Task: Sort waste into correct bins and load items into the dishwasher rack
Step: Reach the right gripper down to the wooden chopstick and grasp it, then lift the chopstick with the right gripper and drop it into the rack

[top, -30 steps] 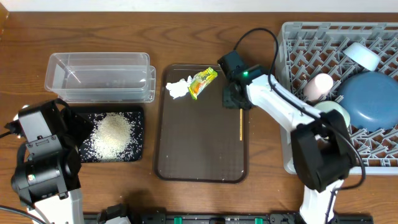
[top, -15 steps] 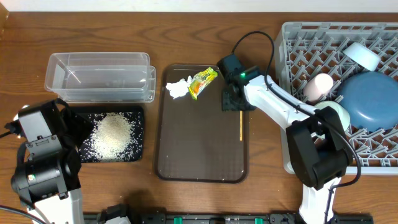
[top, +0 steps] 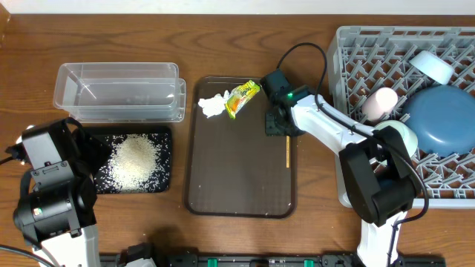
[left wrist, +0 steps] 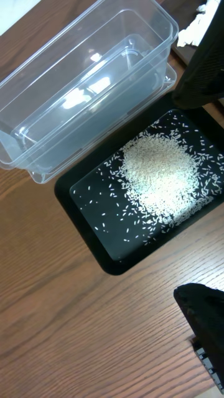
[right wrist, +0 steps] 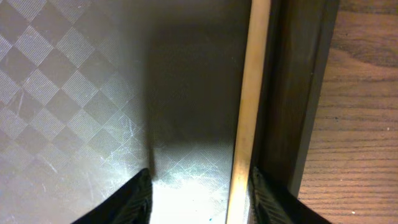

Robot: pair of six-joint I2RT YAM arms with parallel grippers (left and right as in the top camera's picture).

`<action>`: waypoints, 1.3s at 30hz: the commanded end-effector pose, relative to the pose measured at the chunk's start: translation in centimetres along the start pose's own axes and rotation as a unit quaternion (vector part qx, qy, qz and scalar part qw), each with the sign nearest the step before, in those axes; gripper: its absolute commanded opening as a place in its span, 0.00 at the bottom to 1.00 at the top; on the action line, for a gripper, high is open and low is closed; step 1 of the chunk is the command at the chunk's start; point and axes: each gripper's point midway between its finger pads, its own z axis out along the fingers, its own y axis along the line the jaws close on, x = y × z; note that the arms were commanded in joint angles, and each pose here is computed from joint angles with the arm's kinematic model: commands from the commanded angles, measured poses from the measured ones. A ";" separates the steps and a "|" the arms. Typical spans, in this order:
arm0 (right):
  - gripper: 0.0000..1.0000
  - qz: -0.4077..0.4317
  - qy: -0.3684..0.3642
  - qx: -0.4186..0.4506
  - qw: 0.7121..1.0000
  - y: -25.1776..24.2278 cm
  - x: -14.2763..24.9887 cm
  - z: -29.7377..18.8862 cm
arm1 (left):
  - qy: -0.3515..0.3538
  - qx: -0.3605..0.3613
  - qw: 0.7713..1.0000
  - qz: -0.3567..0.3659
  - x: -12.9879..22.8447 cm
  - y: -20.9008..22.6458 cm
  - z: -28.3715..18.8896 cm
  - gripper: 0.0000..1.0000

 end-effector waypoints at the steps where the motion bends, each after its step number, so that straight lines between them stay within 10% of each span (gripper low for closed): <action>1: 0.43 0.011 0.005 0.010 1.000 -0.3 0.8 0.7 | -0.005 -0.004 1.000 -0.004 -0.3 0.2 -0.2 0.92; 14: 0.02 0.026 0.017 0.001 1.000 0.6 2.8 1.8 | -0.005 -0.004 1.000 -0.004 -0.3 0.2 -0.2 0.92; 26: 0.01 0.052 -0.001 -0.084 0.995 2.3 -0.4 -3.0 | -0.005 -0.004 1.000 -0.004 -0.3 0.2 -0.2 0.92; 39: 0.01 0.050 -0.156 -0.108 0.981 -6.3 -5.9 -16.5 | -0.005 -0.004 1.000 -0.004 -0.3 0.2 -0.2 0.92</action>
